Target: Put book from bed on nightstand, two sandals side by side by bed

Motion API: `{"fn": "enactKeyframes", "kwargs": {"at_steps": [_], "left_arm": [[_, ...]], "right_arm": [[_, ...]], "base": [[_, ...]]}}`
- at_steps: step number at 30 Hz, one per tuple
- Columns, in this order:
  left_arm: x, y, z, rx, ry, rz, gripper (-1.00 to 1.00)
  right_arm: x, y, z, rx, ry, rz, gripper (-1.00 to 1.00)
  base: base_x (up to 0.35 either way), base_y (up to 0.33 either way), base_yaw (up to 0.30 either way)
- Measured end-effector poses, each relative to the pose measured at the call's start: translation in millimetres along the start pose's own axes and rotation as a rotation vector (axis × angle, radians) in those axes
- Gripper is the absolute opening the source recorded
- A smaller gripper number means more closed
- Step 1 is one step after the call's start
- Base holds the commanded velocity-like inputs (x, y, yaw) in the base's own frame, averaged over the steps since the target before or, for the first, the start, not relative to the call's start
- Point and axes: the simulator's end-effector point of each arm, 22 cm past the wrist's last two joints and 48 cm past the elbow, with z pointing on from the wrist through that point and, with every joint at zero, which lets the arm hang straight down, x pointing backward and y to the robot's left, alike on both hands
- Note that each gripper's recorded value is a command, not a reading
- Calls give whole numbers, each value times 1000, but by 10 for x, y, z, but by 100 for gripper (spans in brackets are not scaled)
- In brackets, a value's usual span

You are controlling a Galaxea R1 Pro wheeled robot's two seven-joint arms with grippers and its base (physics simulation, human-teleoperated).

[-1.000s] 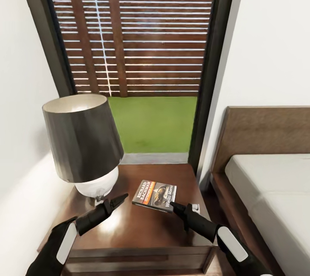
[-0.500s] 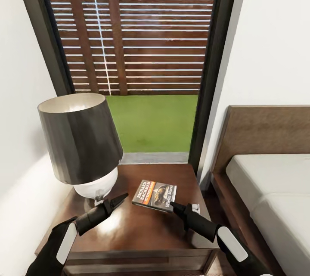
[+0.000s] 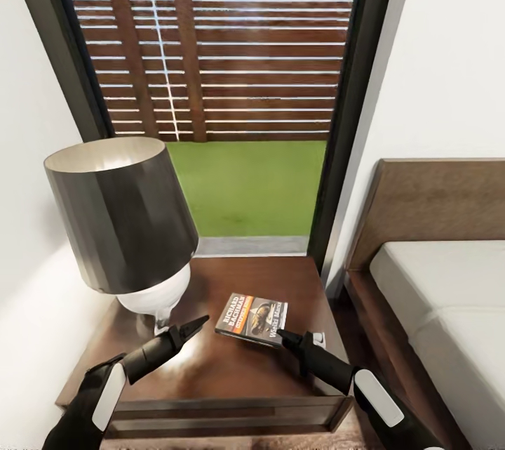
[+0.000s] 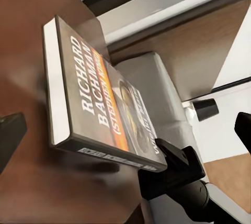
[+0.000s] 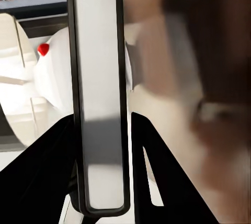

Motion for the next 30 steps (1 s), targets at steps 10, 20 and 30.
{"fn": "enactKeyframes", "kwargs": {"at_steps": [10,20,30], "left_arm": [[91,169,12,-19,12,-29,100],[91,169,12,-19,12,-29,100],[87,170,10,-19,10,-29,100]], "right_arm": [[-11,-88,25,-11,0,35,-100],[-11,-88,26,-11,-1,35,-100],[2,-82,46,-15,-3,36,-100]], "base": [[0,0,0],[0,0,0],[0,0,0]]}}
